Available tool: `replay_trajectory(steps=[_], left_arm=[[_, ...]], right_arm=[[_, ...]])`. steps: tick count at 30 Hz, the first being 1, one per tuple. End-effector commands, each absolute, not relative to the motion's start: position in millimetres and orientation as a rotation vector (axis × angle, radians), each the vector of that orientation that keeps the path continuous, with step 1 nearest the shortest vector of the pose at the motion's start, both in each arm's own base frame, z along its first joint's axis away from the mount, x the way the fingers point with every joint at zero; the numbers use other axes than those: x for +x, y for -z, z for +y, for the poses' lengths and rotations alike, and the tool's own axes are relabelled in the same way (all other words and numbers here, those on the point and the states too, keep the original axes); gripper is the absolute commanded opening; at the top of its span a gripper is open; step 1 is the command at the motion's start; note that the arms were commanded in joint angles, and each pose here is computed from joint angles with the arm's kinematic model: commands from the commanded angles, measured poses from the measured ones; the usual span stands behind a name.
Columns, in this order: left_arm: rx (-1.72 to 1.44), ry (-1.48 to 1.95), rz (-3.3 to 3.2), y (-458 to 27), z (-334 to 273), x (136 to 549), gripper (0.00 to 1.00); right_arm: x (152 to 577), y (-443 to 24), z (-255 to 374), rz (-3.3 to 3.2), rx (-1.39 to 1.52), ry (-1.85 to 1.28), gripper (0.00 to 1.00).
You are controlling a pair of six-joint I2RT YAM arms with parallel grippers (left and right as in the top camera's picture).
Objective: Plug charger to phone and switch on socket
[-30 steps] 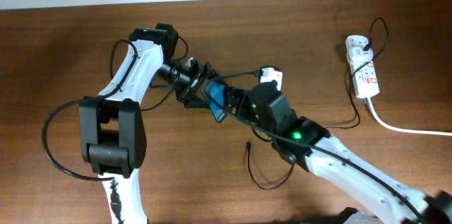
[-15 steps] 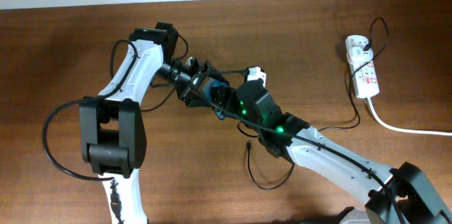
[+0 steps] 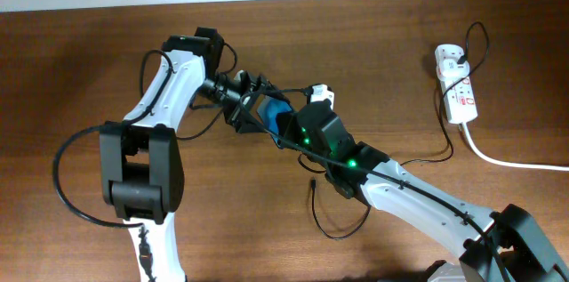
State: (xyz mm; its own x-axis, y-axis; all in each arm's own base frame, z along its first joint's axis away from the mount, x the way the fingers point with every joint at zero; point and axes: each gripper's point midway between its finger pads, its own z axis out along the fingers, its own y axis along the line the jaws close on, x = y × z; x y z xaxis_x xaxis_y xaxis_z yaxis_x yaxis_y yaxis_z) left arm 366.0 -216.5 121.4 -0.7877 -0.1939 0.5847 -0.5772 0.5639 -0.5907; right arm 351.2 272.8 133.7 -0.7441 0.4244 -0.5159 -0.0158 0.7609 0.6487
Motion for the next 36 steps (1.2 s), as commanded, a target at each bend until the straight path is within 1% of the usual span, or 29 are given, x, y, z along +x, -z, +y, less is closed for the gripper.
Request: replay_trajectory(steps=[1, 2, 5, 6, 8, 9, 10, 14, 17, 19, 22, 24, 27, 28, 31, 33, 36], left_arm=[[0.608, -1.176, -2.306, -131, -223, 369, 0.53], [0.608, -1.176, -2.306, -131, -223, 369, 0.54], [0.586, -1.188, -2.333, -130, -223, 372, 0.68], [0.569, -1.219, -2.358, -129, -223, 379, 0.8], [0.537, -1.274, -2.404, -130, -222, 391, 0.96], [0.504, -1.308, -2.436, -133, -218, 397, 0.99], [0.47, -1.335, -2.466, -135, -215, 402, 0.99], [0.279, -1.492, -2.648, -172, -184, 432, 0.99], [0.11, -1.508, -2.843, -212, -151, 430, 0.99], [0.019, -1.489, -2.95, -237, -133, 418, 0.99], [-0.098, -1.479, -3.109, -289, -107, 388, 1.0], [-0.193, -1.499, -3.2, -320, -95, 367, 0.97], [-0.243, -1.491, -3.315, -351, -79, 336, 0.93], [-0.235, -1.489, -3.359, -356, -74, 325, 0.93], [-0.228, -1.553, -3.37, -348, -73, 305, 0.97], [-0.228, -1.777, -3.233, -329, -88, 294, 0.98], [0.12, -1.937, -2.976, -280, -94, 301, 0.99]], right_arm=[[349, -136, 281, 2.285, 0.278, -0.878, 0.08], [349, -136, 281, 2.285, 0.279, -0.878, 0.05], [353, -136, 276, 2.28, 0.317, -0.882, 0.04], [355, -136, 273, 2.278, 0.342, -0.887, 0.04], [362, -136, 264, 2.27, 0.38, -0.879, 0.04], [365, -136, 260, 2.268, 0.413, -0.885, 0.04], [368, -136, 256, 2.267, 0.433, -0.894, 0.04], [379, -140, 239, 2.269, 0.487, -0.967, 0.04], [379, -142, 235, 2.293, 0.529, -1.079, 0.04], [380, -145, 233, 2.297, 0.566, -1.146, 0.04], [377, -161, 243, 2.278, 0.486, -1.278, 0.04], [374, -171, 251, 2.263, 0.427, -1.349, 0.04], [370, -174, 256, 2.266, 0.397, -1.388, 0.04], [369, -174, 257, 2.269, 0.393, -1.397, 0.04], [367, -175, 259, 2.275, 0.389, -1.413, 0.04], [366, -175, 259, 2.276, 0.389, -1.414, 0.04], [363, -171, 260, 2.301, 0.395, -1.422, 0.04]])
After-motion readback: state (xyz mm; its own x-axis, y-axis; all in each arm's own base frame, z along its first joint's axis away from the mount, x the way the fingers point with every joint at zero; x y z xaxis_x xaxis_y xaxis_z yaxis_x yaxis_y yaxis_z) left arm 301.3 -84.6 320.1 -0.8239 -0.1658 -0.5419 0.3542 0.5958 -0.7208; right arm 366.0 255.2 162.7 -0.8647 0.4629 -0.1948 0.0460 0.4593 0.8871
